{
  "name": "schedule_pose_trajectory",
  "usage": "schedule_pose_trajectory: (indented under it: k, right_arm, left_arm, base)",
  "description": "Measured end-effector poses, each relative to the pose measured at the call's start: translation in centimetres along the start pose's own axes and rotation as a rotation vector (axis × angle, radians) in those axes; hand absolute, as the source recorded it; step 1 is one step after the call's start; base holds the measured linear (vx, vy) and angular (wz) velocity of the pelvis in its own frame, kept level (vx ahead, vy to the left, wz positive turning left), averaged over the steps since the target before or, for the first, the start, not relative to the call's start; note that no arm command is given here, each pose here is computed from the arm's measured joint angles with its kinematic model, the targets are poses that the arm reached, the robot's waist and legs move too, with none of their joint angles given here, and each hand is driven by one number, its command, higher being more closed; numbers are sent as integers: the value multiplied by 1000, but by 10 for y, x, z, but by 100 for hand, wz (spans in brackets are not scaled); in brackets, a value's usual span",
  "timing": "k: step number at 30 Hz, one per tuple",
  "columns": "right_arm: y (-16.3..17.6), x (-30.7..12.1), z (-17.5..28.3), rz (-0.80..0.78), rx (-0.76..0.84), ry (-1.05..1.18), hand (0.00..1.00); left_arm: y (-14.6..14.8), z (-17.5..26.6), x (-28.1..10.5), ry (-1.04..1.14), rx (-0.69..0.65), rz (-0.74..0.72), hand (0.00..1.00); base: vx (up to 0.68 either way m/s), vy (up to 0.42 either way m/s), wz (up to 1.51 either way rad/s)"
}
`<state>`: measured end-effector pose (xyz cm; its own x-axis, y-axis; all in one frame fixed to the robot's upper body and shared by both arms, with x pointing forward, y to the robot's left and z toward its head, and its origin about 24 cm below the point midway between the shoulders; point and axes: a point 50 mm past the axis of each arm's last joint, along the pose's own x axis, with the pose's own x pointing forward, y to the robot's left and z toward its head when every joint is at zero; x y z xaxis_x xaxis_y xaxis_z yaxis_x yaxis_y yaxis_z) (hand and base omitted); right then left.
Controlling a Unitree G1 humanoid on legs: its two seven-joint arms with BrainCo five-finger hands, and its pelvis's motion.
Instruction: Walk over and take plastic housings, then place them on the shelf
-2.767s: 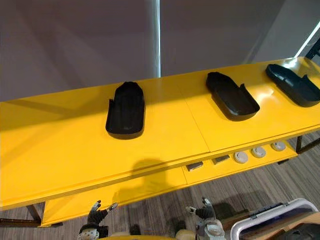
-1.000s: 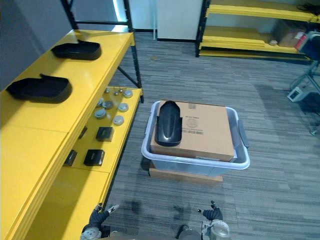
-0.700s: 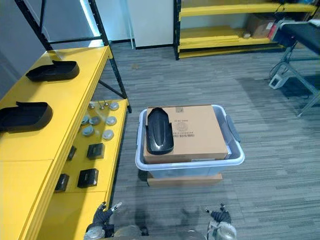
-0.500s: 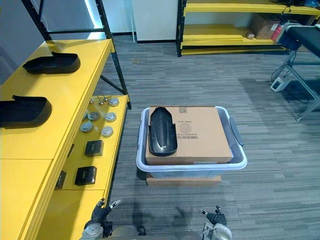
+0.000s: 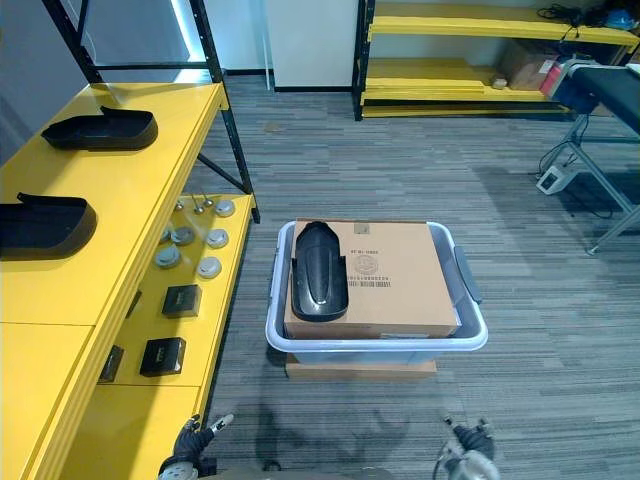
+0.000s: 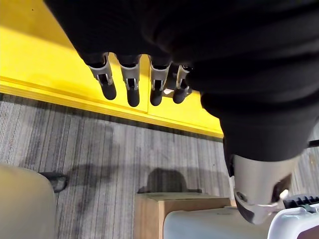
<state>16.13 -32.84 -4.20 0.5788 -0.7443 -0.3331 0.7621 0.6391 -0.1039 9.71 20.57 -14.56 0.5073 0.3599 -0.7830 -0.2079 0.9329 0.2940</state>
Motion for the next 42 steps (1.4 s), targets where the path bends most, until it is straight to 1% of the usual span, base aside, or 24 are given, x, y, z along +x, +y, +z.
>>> schedule_pose_trajectory:
  k: [1,3,4,7,8,10,11,13,20,25,29,31,32,33,35,36,37,38,42]
  right_arm:
    - [2,2,12,4,5,-47,0]
    - [14,3,50,39,17,-207,0]
    - [18,2,58,54,15,-244,0]
    - [55,-11,97,186,18,-430,0]
    - [63,-14,103,214,17,-453,0]
    - [95,-24,115,320,-8,-520,0]
    - [101,-26,117,341,-19,-532,0]
    - [127,-29,123,403,-69,-562,0]
    - [177,-21,125,482,-183,-503,0]
    - [200,-12,133,454,-246,-451,0]
    - [217,0,144,386,-278,-351,0]
    - [217,7,145,326,-269,-281,0]
    - [216,8,145,320,-269,-272,0]
    - [213,11,145,289,-263,-250,0]
    - [210,12,147,249,-251,-252,0]
    - [205,15,150,210,-229,-252,0]
    - [197,20,159,158,-212,-263,0]
    - [199,20,166,155,-200,-271,100]
    - [198,21,166,154,-198,-257,100]
  left_arm:
    - [-1,0,0,-1,-1,-4,0]
    - [-1,0,0,-4,-2,-7,0]
    - [-1,0,0,-6,-2,-7,0]
    - [-1,2,-1,-23,-4,-8,0]
    - [-1,2,-1,-25,-4,-9,0]
    - [-1,4,-1,-38,-5,-12,0]
    - [-2,5,-1,-42,-3,-14,0]
    - [-5,9,-2,-64,3,-25,0]
    - [-12,26,-3,-142,-9,-43,0]
    - [-18,40,-4,-197,-20,-57,0]
    - [-23,47,-6,-233,-39,-53,0]
    - [-28,53,-6,-250,-48,-52,0]
    - [-30,54,-7,-252,-51,-55,0]
    - [-36,59,-7,-256,-54,-67,0]
    - [-35,62,-4,-263,-46,-57,0]
    - [-31,67,-3,-279,-38,-44,0]
    - [-35,71,-2,-277,-44,-41,0]
    - [-35,68,-2,-263,-57,-37,0]
    - [-38,71,-2,-278,-35,-51,0]
  base:
    - [0,0,0]
    - [0,0,0]
    - [0,0,0]
    - [3,2,1]
    - [21,7,8]
    - [27,6,19]
    - [40,8,29]
    - [41,14,35]
    - [26,12,45]
    - [12,34,22]
    - [0,15,23]
    - [-3,3,8]
    - [-32,-3,-6]
    - [-62,-6,1]
    - [-49,-39,21]
    - [9,-118,37]
    - [25,-97,29]
    - [22,-81,10]
    - [7,-3,-5]
